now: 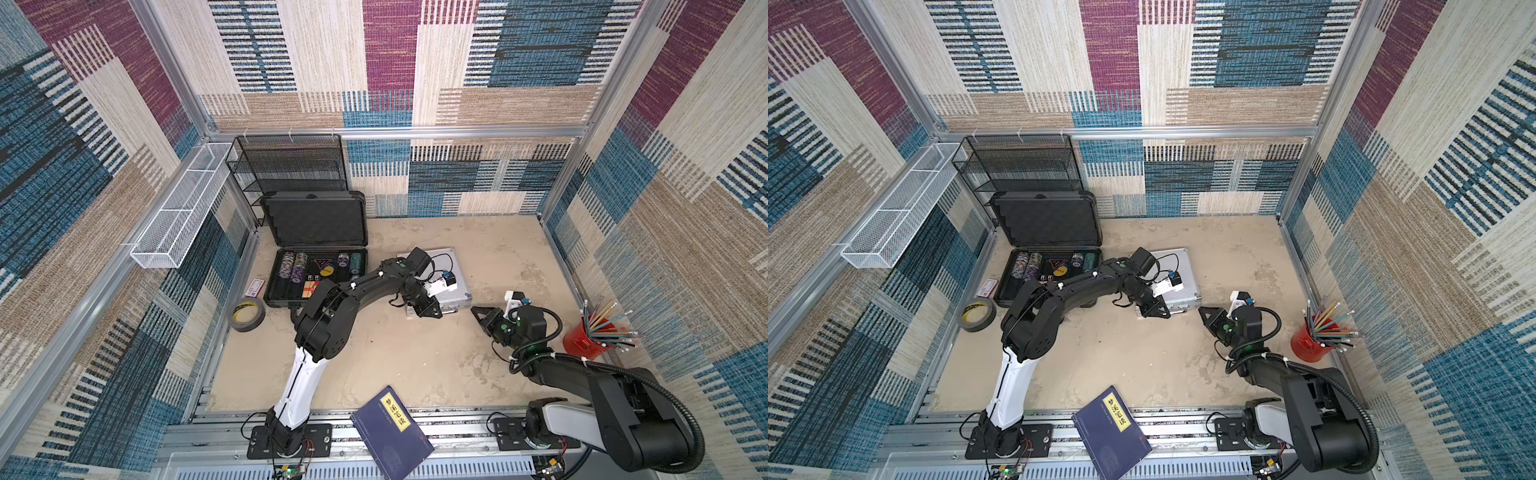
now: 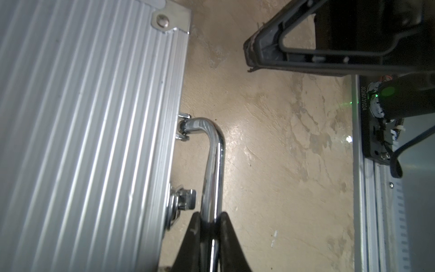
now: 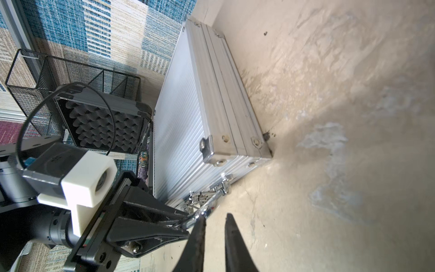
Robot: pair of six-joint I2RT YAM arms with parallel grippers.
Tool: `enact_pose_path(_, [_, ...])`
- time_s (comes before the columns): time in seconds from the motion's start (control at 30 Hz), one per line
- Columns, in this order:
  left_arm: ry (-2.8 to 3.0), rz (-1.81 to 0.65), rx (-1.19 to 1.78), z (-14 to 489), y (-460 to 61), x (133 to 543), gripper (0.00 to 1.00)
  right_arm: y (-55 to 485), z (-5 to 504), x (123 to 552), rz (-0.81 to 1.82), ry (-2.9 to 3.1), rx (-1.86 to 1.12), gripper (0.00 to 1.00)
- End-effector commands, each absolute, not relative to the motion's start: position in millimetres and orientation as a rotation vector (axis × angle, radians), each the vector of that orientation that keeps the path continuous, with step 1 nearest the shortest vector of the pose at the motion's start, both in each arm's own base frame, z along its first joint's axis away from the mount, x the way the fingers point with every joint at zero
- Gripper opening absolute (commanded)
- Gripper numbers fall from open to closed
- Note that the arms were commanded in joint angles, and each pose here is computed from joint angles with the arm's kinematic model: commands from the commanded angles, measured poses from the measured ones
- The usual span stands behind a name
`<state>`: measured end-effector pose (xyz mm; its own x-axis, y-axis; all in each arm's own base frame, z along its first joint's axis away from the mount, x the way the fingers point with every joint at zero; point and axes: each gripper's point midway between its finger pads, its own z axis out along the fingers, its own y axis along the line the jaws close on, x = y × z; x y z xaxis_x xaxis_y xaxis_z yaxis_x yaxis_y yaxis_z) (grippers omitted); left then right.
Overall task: Open the poker set cases
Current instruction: Open the fastener on the poker set case, then place the poker set case at the center of the board.
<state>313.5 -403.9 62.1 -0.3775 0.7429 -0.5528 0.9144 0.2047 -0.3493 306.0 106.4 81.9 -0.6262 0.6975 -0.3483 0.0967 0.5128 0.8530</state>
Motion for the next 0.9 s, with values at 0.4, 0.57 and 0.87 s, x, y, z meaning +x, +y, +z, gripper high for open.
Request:
enact_pose_path(0.4, [2.293, -0.705, 1.685, 26, -383, 301, 0.00, 107, 71, 307, 1.075, 2.110, 0.601, 0.22])
enact_pose_path(0.57, [2.297, -0.623, 1.721, 17, -379, 297, 0.00, 106, 69, 306, 1.069, 2.116, 0.606, 0.22])
enact_pose_path(0.87, [2.296, -0.467, 1.796, 0, -373, 291, 0.00, 104, 65, 304, 1.060, 2.123, 0.609, 0.22])
